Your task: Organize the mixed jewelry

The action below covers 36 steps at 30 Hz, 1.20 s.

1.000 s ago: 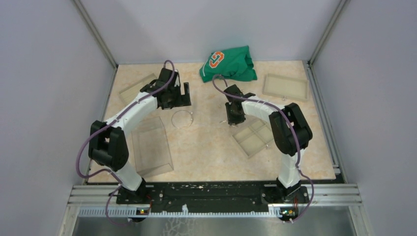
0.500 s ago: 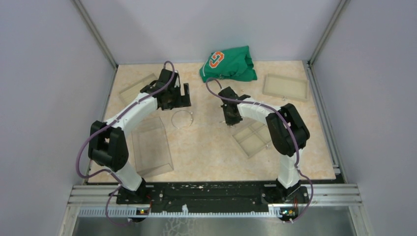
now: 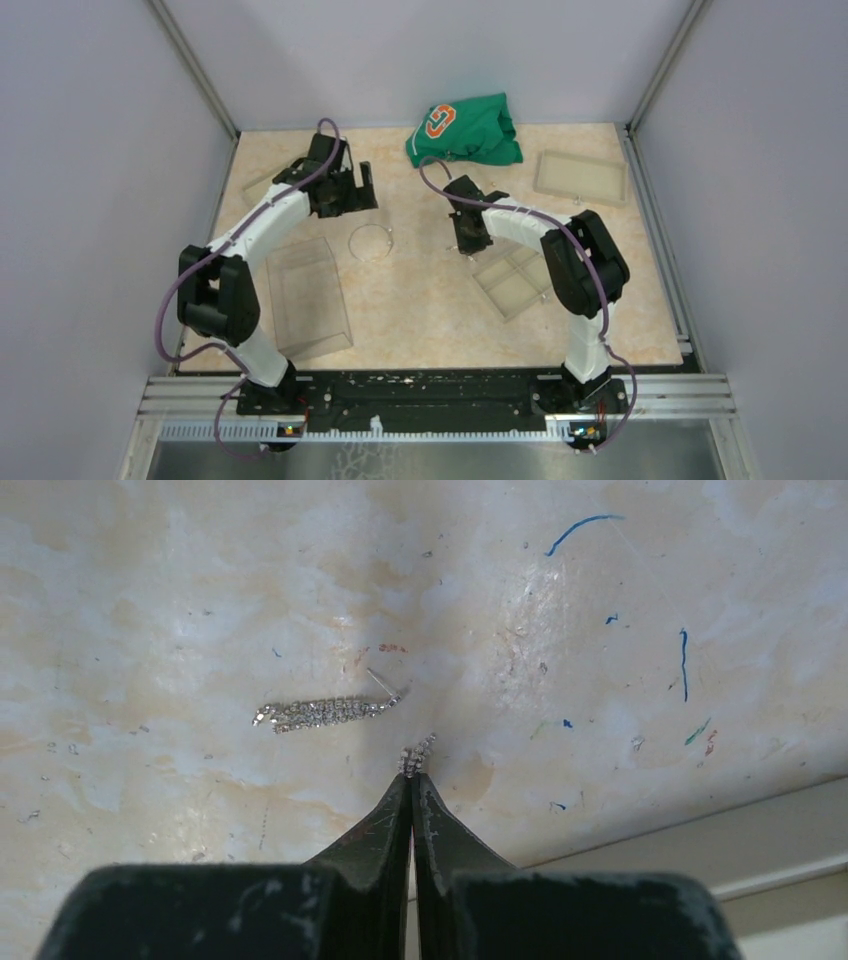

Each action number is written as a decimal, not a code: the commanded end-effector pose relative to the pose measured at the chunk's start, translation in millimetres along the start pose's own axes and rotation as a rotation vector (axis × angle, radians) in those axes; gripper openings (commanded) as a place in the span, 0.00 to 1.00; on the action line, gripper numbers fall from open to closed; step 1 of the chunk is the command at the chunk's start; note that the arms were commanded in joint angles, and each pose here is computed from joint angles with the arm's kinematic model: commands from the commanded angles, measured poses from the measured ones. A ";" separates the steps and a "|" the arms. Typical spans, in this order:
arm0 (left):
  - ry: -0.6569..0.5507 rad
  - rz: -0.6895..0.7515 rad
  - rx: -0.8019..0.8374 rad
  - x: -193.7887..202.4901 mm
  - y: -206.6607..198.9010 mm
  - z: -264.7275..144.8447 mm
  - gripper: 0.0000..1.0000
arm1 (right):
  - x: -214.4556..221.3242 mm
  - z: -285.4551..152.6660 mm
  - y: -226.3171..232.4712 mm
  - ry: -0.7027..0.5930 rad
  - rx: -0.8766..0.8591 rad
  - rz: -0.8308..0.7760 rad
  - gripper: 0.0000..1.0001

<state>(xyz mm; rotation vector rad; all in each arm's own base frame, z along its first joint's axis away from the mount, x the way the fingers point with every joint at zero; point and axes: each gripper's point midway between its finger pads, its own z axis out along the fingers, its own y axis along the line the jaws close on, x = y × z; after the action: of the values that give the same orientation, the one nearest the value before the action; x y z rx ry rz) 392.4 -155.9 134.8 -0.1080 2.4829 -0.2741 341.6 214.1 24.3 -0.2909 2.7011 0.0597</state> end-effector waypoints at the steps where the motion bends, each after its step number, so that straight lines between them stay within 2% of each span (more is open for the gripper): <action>1: -0.068 -0.082 -0.039 -51.6 35.1 7.3 0.98 | -24.2 -21.2 15.4 -0.071 -0.039 0.028 0.00; 5: -0.076 -0.136 -0.069 -86.5 60.4 37.0 0.98 | -28.9 -27.7 18.0 -0.090 -0.054 0.052 0.00; 12: -0.117 -0.134 -0.090 -134.8 87.7 90.4 0.99 | -28.5 -34.0 18.5 -0.100 -0.067 0.070 0.00; 19: -0.132 -0.102 -0.075 -145.2 98.8 137.8 0.98 | -22.8 -35.3 17.6 -0.088 -0.066 0.085 0.00; 23: -0.116 -0.106 -0.042 -137.7 96.0 153.1 0.93 | -22.7 -36.1 18.1 -0.087 -0.070 0.090 0.00; 26: -0.105 -0.106 -0.019 -131.6 92.6 159.3 0.84 | -23.6 -35.6 18.3 -0.084 -0.068 0.091 0.00; 32: -0.070 -0.087 0.003 -115.9 85.7 161.4 0.49 | -26.6 -33.4 20.4 -0.078 -0.067 0.087 0.00; 36: -0.035 -0.072 0.045 -99.5 69.6 157.9 0.33 | -28.9 -32.1 21.2 -0.079 -0.066 0.084 0.00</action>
<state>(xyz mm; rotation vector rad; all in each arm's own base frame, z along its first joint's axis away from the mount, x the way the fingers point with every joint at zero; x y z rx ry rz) 579.7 -78.5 49.7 -0.2478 2.4267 -0.2790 338.4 220.4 39.4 -0.1907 2.7022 0.1228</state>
